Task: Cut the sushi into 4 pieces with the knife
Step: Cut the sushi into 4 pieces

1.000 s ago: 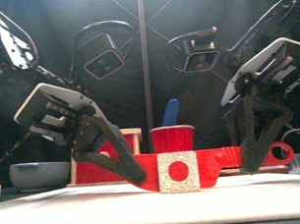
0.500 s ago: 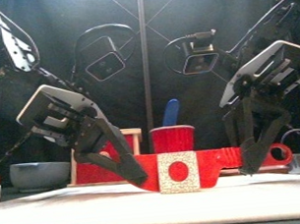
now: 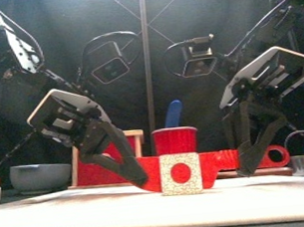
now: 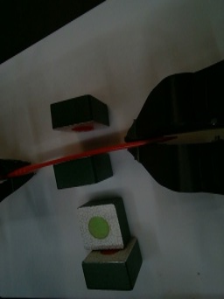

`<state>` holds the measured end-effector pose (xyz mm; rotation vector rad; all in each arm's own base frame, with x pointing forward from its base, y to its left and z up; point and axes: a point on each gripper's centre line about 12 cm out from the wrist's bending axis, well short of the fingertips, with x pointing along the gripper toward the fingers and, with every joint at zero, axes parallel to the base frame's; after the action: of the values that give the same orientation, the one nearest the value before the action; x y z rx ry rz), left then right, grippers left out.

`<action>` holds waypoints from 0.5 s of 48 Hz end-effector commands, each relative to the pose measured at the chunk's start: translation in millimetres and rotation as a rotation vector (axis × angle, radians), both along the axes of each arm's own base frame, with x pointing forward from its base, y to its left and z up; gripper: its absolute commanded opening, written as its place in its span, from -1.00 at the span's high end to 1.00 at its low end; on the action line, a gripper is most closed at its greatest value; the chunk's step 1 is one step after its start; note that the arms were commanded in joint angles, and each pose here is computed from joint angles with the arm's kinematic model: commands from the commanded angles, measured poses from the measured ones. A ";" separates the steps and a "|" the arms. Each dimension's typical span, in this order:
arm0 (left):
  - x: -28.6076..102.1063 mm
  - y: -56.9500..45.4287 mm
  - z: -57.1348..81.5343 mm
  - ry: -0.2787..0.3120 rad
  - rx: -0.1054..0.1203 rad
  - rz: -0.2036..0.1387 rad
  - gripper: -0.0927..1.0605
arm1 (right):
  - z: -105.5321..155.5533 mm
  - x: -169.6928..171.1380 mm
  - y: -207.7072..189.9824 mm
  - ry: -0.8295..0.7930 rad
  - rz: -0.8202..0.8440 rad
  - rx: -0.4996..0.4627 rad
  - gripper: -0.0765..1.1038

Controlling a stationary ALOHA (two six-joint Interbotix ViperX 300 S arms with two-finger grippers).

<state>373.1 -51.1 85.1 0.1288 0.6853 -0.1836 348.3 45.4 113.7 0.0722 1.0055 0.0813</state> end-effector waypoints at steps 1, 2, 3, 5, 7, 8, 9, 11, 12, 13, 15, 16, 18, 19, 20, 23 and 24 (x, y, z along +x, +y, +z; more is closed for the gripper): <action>5.6 -2.0 23.9 -0.041 -0.004 0.000 -0.10 | 30.6 6.5 3.7 -0.081 0.014 0.007 0.78; 4.8 -2.3 26.9 -0.040 -0.005 0.001 -0.15 | 31.8 5.2 3.7 -0.078 0.015 0.008 0.78; 4.5 -1.5 29.1 -0.040 -0.006 0.005 -0.18 | 33.6 4.0 3.7 -0.078 0.016 0.009 0.78; 3.6 -1.1 33.5 -0.040 -0.006 0.008 -0.24 | 37.2 1.5 3.7 -0.077 0.015 0.012 0.78; 2.1 0.5 36.7 -0.038 -0.008 0.015 -0.30 | 40.9 -1.8 3.5 -0.077 0.017 0.014 0.78; 1.7 0.6 39.6 -0.041 -0.008 0.016 -0.32 | 42.7 -3.0 3.5 -0.077 0.018 0.014 0.78; 1.1 1.4 41.7 -0.043 -0.009 0.019 -0.34 | 45.1 -4.6 3.4 -0.080 0.019 0.015 0.78; -1.4 1.8 45.3 -0.044 -0.009 0.021 -0.37 | 48.3 -8.1 3.1 -0.084 0.018 0.017 0.78; -2.4 2.0 47.7 -0.049 -0.009 0.020 -0.39 | 49.2 -9.9 3.0 -0.084 0.019 0.018 0.78; -3.8 2.1 48.6 -0.051 -0.008 0.019 -0.40 | 51.3 -13.3 3.2 -0.087 0.020 0.020 0.78; -6.5 2.5 54.5 -0.066 -0.010 0.019 -0.41 | 53.2 -17.4 3.4 -0.087 0.020 0.023 0.78; -7.9 2.7 56.0 -0.069 -0.010 0.019 -0.41 | 54.0 -19.9 3.3 -0.085 0.018 0.026 0.78; -10.3 3.0 60.5 -0.081 -0.013 0.020 -0.41 | 54.2 -25.6 3.6 -0.074 0.018 0.032 0.78; -11.2 3.1 63.1 -0.088 -0.014 0.020 -0.41 | 54.8 -28.2 3.1 -0.069 0.014 0.036 0.78; -12.6 3.2 65.2 -0.094 -0.015 0.020 -0.41 | 54.8 -30.9 3.1 -0.062 0.012 0.040 0.78; -16.6 4.3 71.4 -0.114 -0.018 0.021 -0.41 | 54.5 -40.7 3.3 -0.037 0.003 0.058 0.78; -18.1 3.9 73.4 -0.120 -0.019 0.019 -0.41 | 55.1 -43.3 3.5 -0.034 0.000 0.065 0.78</action>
<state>355.1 -48.3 139.2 0.1198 0.6273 -0.1674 310.8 48.2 154.0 0.1038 1.0007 0.1100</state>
